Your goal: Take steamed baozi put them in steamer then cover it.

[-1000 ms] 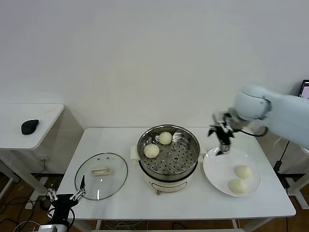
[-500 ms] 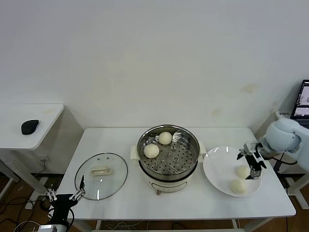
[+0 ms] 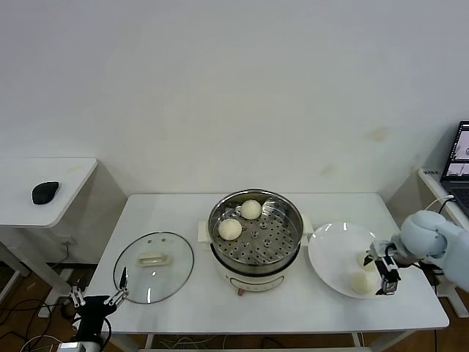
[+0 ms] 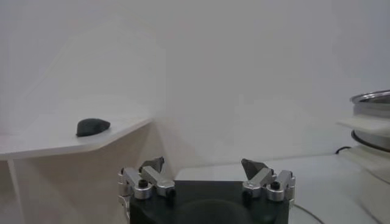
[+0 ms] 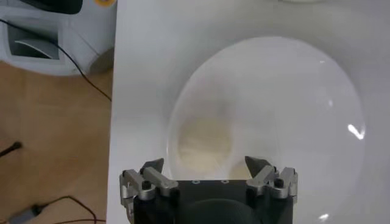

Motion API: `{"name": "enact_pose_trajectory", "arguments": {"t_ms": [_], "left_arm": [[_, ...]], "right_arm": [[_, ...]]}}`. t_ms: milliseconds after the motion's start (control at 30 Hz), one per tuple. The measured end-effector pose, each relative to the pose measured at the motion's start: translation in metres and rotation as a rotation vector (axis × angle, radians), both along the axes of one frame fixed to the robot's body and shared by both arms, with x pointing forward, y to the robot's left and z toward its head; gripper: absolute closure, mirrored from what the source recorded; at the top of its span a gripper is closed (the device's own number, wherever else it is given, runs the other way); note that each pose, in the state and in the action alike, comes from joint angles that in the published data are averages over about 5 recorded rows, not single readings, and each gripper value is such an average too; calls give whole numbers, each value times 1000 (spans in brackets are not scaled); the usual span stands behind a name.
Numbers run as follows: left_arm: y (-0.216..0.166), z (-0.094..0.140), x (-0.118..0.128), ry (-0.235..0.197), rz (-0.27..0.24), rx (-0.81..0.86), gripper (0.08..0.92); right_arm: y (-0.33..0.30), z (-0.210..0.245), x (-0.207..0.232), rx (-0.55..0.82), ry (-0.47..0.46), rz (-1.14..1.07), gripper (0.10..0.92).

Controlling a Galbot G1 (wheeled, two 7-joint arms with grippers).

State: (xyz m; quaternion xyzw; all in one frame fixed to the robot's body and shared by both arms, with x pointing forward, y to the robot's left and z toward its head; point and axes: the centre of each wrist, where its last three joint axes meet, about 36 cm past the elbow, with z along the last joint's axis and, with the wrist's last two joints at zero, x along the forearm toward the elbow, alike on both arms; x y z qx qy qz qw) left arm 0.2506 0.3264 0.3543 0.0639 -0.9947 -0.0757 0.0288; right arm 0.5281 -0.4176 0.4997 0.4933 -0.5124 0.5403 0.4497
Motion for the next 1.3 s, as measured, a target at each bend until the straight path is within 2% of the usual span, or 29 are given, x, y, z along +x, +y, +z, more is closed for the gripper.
{"name": "enact_pose_trajectory", "arguments": {"t_ms": [200, 600, 800, 1033, 1300], "left_arm": [[1, -1, 0, 1, 4, 2, 177], [0, -2, 1, -2, 5, 2, 177], [0, -2, 2, -4, 4, 1, 177], [1, 0, 3, -7, 0, 6, 177], [0, 2, 6, -17, -6, 6, 177]], "right_arm": [[0, -15, 4, 1, 0, -19, 232], [1, -32, 10, 4, 11, -47, 399], [0, -30, 12, 12, 12, -54, 430], [-2, -8, 19, 30, -7, -64, 437], [-5, 53, 40, 80, -87, -87, 437]]}}
